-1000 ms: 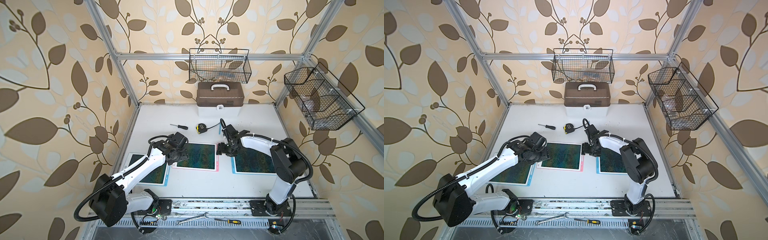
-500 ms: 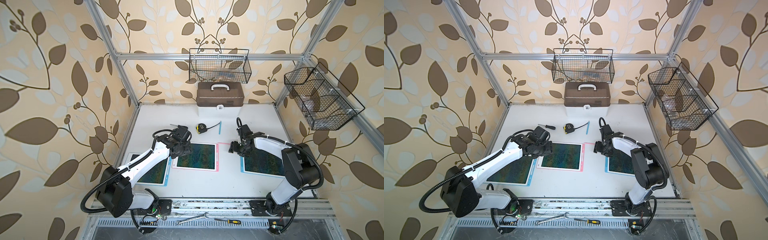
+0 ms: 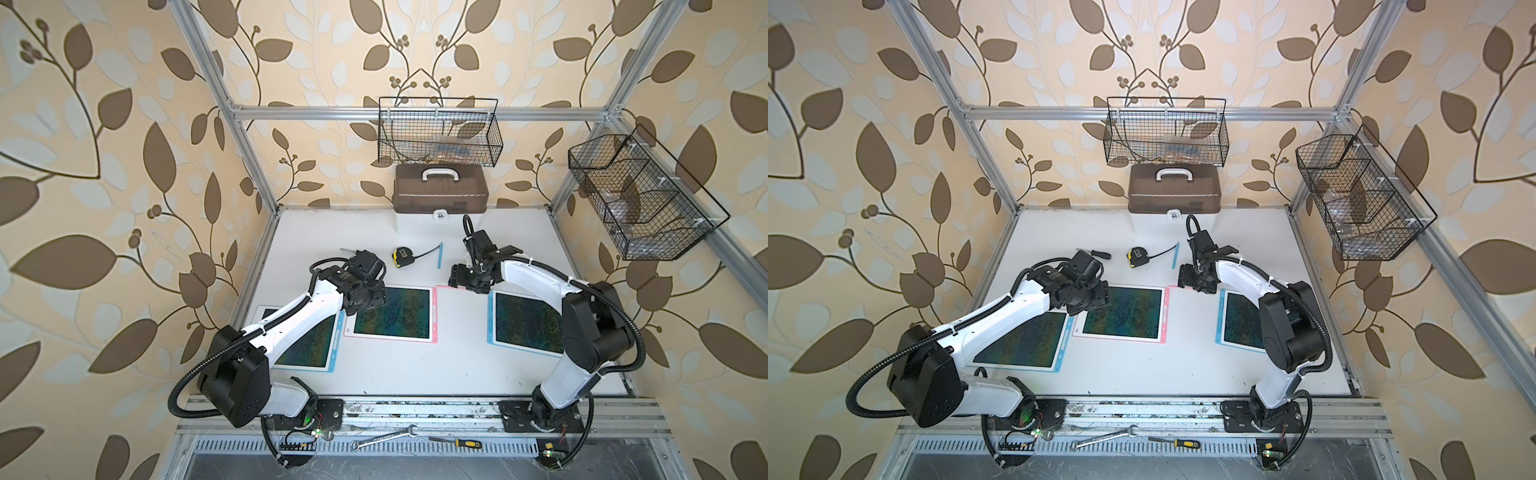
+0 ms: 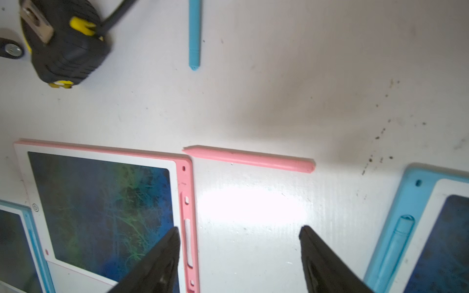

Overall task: Place the stylus back onto the writing tablet
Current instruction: Move the writing tablet to the center of the board.

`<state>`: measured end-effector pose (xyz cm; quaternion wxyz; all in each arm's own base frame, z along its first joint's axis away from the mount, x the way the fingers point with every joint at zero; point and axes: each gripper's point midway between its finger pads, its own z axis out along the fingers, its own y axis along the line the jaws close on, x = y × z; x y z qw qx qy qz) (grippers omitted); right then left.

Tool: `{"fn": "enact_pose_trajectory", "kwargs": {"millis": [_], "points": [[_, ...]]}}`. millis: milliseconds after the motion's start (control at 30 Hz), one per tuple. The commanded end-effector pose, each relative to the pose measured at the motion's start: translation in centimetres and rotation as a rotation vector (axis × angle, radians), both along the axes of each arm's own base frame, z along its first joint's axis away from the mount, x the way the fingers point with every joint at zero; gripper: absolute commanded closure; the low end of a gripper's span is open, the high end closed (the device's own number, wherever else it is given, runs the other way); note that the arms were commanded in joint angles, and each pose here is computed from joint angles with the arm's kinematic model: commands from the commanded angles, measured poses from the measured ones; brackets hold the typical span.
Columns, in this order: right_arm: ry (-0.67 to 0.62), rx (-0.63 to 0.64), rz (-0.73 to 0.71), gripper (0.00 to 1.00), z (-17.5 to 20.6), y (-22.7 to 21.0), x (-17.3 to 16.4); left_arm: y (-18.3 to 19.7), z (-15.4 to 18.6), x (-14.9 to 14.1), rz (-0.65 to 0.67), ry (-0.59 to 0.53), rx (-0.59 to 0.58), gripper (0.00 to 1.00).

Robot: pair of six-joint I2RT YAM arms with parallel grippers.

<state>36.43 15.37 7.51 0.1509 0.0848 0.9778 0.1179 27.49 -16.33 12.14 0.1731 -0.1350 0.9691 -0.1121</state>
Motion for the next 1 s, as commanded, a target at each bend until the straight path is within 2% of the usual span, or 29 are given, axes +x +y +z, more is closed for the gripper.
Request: {"fn": "enact_pose_trajectory", "kwargs": {"millis": [0,400,967], "points": [[0.071,-0.013,-0.016,0.25,-1.7,-0.1,-1.5,-0.9,1.6,0.8,-0.016,-0.040,-0.028,0.23],[0.126,-0.034,-0.080,0.26,-4.2,-2.0,-8.0,-2.0,1.0,1.5,-0.042,-0.028,-0.044,0.24],[0.144,-0.088,-0.228,0.26,-5.8,-6.6,-11.9,-2.9,0.2,2.1,-0.087,-0.009,-0.044,0.24]]}}
